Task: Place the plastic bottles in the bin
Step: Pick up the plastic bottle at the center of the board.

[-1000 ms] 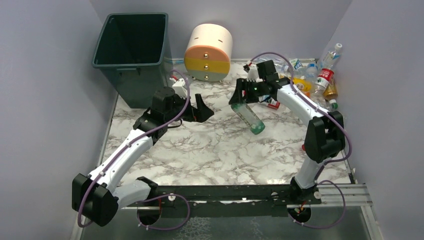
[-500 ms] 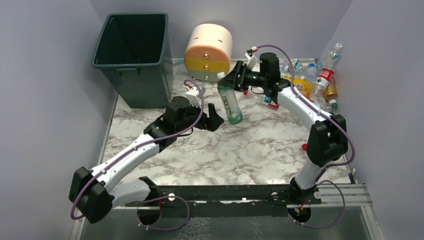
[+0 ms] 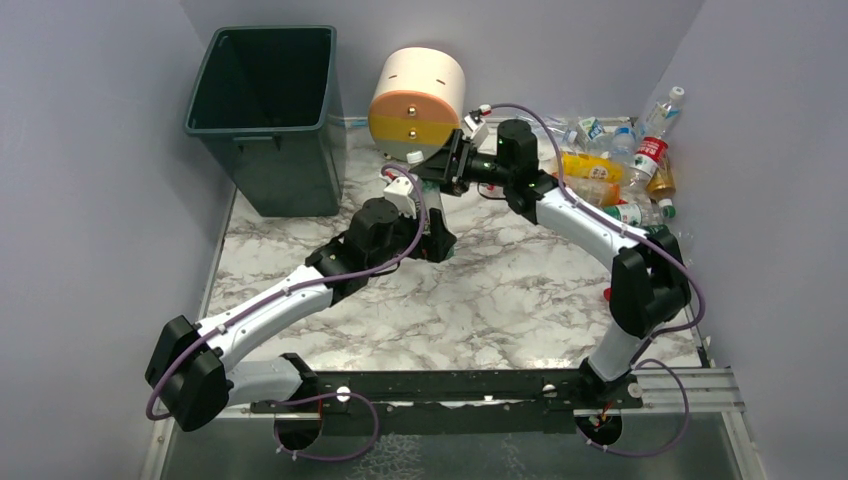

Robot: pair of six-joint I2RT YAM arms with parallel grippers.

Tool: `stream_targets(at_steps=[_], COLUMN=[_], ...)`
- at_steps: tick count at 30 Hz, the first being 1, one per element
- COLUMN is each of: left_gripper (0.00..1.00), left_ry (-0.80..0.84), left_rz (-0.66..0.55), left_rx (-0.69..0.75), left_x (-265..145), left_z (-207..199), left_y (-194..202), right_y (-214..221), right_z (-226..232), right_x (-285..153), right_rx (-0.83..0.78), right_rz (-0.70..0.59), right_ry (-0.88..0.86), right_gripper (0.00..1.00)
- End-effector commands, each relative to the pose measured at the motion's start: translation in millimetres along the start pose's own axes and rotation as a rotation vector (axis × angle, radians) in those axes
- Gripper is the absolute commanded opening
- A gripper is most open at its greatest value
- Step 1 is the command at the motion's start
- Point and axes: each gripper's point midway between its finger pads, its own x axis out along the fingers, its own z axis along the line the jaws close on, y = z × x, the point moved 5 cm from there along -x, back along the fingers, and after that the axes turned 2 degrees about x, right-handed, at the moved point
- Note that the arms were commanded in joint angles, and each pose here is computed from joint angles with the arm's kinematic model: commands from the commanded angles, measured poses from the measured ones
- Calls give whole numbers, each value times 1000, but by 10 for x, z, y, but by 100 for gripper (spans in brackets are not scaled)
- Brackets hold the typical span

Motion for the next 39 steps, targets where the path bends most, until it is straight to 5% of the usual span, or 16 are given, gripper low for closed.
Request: stream_targets(at_steps=[1, 6, 19, 23, 29, 39], left_gripper=[99, 97, 65, 65, 65, 65], left_ry=[-50, -62, -54, -58, -64, -76], left_rz=[-59, -74, -76, -74, -69, -69], left_rx=[12, 12, 8, 8, 15, 24], left_x=[23, 21, 38, 33, 24, -20], left_z=[44, 52, 19, 14, 24, 28], left_y=[-61, -69, -102, -110, -108, -142], right_y=[-23, 12, 87, 106, 96, -19], right_z=[386, 446, 427, 402, 397, 367], right_x=[-114, -152, -174, -179, -171, -289], right_rx=[-33, -34, -25, -30, -49, -60], right_rz=[-26, -26, -13, -5, 5, -33], right_ry=[-114, -128, -137, -127, -117, -71], right_gripper=[46, 46, 47, 58, 99, 99])
